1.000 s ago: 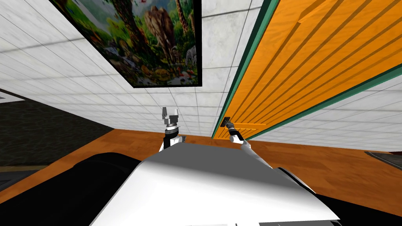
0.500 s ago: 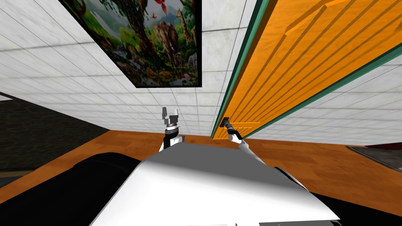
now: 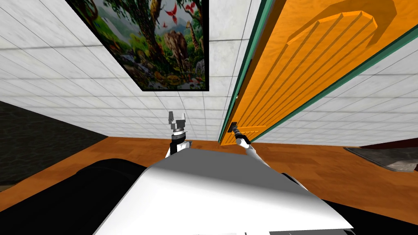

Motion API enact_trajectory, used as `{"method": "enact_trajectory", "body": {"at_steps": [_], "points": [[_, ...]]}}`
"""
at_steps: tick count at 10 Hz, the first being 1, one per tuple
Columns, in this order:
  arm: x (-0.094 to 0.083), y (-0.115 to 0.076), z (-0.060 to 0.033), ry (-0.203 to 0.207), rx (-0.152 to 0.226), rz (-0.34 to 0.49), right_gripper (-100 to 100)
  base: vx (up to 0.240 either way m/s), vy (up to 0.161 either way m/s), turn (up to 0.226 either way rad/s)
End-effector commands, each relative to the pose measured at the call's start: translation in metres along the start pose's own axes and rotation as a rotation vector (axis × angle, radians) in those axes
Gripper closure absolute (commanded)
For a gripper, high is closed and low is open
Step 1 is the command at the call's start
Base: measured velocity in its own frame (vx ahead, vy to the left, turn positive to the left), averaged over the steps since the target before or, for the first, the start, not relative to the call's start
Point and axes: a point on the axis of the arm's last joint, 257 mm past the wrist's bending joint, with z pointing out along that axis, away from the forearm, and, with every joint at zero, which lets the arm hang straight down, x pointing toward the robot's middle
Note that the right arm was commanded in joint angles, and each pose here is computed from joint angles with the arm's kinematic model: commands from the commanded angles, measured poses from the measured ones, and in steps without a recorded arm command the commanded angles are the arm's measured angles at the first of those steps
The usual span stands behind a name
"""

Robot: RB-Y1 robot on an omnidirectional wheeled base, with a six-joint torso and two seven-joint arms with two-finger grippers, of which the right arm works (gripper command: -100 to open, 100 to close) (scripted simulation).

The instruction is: Pull the door open

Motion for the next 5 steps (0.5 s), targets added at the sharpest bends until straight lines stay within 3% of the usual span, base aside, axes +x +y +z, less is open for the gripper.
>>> {"method": "enact_trajectory", "body": {"at_steps": [1,2,3,4,5], "points": [[0.009,-0.017,-0.0054,0.026,0.038,0.059,100,-0.045,-0.014,-0.040],[0.020,-0.017,-0.0053,0.056,0.053,0.151,100,-0.054,-0.031,-0.075],[0.020,-0.017,-0.0053,0.055,0.056,0.173,100,-0.036,-0.026,-0.033],[0.029,-0.015,-0.0052,0.075,0.068,0.269,100,-0.047,-0.022,-0.050],[0.031,-0.016,-0.0055,0.084,0.072,0.288,100,-0.040,-0.020,-0.062]]}}
